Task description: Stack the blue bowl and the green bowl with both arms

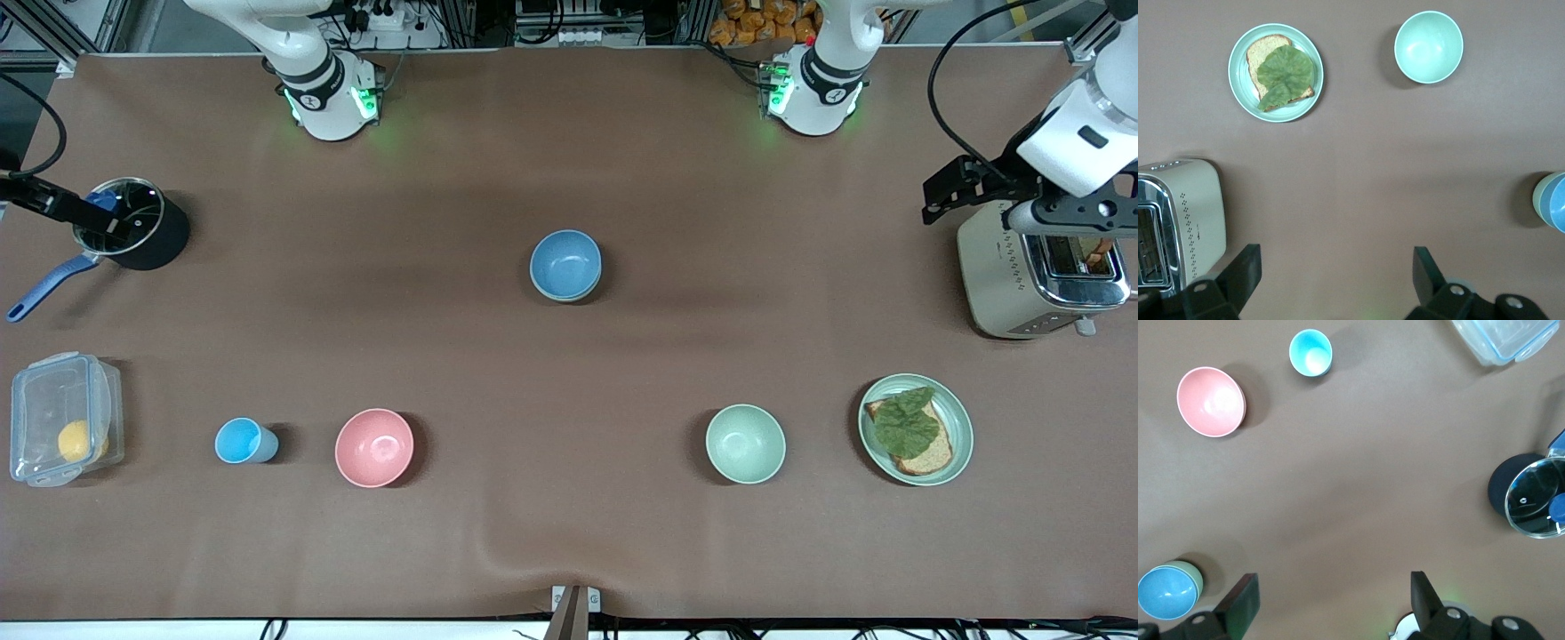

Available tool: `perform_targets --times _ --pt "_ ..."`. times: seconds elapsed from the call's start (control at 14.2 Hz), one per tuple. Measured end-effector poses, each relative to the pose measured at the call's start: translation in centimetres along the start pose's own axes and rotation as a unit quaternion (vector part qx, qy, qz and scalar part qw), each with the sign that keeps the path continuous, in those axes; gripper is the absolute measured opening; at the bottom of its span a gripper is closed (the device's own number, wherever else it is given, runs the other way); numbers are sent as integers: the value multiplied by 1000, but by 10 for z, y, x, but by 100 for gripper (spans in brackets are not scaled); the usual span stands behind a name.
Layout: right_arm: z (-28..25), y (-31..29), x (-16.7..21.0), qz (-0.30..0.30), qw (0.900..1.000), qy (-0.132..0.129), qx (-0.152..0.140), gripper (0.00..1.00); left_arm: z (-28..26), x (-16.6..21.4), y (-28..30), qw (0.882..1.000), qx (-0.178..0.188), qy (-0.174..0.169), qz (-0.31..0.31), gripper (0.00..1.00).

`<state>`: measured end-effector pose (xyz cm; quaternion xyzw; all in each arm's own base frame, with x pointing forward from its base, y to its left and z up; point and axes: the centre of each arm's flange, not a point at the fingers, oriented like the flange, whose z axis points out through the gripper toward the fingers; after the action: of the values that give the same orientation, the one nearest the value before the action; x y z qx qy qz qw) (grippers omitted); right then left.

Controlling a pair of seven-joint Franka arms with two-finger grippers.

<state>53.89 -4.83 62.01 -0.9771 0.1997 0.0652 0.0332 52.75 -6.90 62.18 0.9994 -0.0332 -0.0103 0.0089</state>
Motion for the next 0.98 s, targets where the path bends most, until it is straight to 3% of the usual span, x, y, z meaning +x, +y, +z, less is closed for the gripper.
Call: perform_targets --times 0.49,0.98 --pt "-23 0 -2 -36 999 26 3 100 -5 0 -2 1000 10 -10 5 100" --pt "-20 -10 -7 -79 997 16 -2 100 -6 0 -2 1000 13 -10 9 100"
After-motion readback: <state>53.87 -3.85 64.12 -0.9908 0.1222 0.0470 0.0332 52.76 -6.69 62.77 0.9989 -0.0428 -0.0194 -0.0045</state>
